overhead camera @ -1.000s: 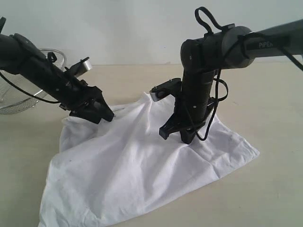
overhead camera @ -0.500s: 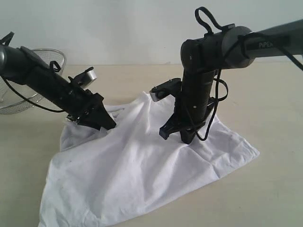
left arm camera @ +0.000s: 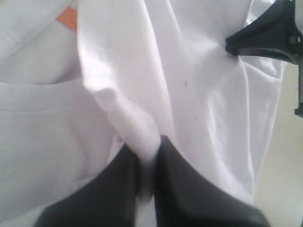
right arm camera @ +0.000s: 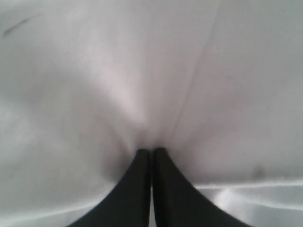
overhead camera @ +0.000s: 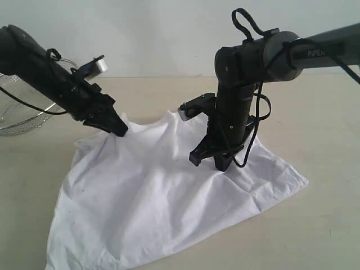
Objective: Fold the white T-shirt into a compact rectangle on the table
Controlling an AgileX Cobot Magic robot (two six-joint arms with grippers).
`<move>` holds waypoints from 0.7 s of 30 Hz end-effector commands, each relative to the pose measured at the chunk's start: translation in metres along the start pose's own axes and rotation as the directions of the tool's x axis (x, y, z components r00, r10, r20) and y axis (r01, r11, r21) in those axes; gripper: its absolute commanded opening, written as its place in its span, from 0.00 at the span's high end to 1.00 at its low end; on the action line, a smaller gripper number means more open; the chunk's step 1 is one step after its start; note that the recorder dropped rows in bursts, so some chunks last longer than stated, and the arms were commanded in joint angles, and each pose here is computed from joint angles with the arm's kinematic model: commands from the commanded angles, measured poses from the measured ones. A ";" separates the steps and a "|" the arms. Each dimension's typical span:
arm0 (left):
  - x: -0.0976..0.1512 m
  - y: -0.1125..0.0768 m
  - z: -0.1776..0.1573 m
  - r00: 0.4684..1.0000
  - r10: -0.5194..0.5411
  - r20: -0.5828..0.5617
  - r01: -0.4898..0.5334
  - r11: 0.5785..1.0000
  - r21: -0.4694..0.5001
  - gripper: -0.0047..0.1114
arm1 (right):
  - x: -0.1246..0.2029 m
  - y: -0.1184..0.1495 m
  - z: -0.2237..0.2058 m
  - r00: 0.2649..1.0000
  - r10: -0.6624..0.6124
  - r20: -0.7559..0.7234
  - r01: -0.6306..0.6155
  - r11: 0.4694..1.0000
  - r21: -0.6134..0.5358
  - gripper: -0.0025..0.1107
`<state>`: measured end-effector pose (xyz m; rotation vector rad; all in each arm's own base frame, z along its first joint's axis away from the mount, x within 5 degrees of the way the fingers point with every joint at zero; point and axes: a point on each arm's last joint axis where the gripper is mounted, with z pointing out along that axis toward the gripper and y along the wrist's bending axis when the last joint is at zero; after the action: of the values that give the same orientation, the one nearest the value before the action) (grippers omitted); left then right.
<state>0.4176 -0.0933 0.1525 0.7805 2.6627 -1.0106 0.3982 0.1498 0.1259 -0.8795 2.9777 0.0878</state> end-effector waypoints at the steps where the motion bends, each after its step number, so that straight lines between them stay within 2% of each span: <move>1: -0.009 -0.007 -0.032 0.999 0.020 0.040 -0.012 0.977 -0.211 0.92 | 0.006 0.001 0.023 0.999 0.005 -0.054 -0.006 1.000 -0.026 0.98; 3: -0.009 -0.005 -0.040 0.999 0.021 0.043 -0.007 0.956 -0.293 0.92 | 0.006 0.001 0.023 0.999 0.005 -0.054 -0.006 1.000 -0.026 0.98; 7: -0.011 0.000 -0.044 0.998 0.006 0.062 0.017 0.927 -0.374 0.92 | 0.006 0.001 0.023 0.999 0.005 -0.054 -0.006 1.000 -0.026 0.98; 13: -0.008 0.009 -0.034 0.997 -0.057 0.058 0.074 0.929 -0.363 0.92 | 0.007 0.001 0.023 0.998 0.001 -0.064 -0.003 1.000 -0.029 0.98; 19: 0.001 0.022 -0.014 0.994 -0.112 -0.002 0.105 0.937 -0.334 0.92 | 0.008 0.001 0.023 0.997 0.000 -0.072 -0.002 1.000 -0.030 0.98; 21: 0.004 0.026 -0.009 0.992 -0.122 -0.022 0.108 0.938 -0.330 0.86 | 0.008 0.001 0.023 0.997 -0.001 -0.074 -0.001 1.000 -0.031 0.98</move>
<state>0.4291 -0.0693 0.1481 0.5813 2.8080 -0.5456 0.3977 0.1496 0.1259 -0.8924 2.9803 0.0876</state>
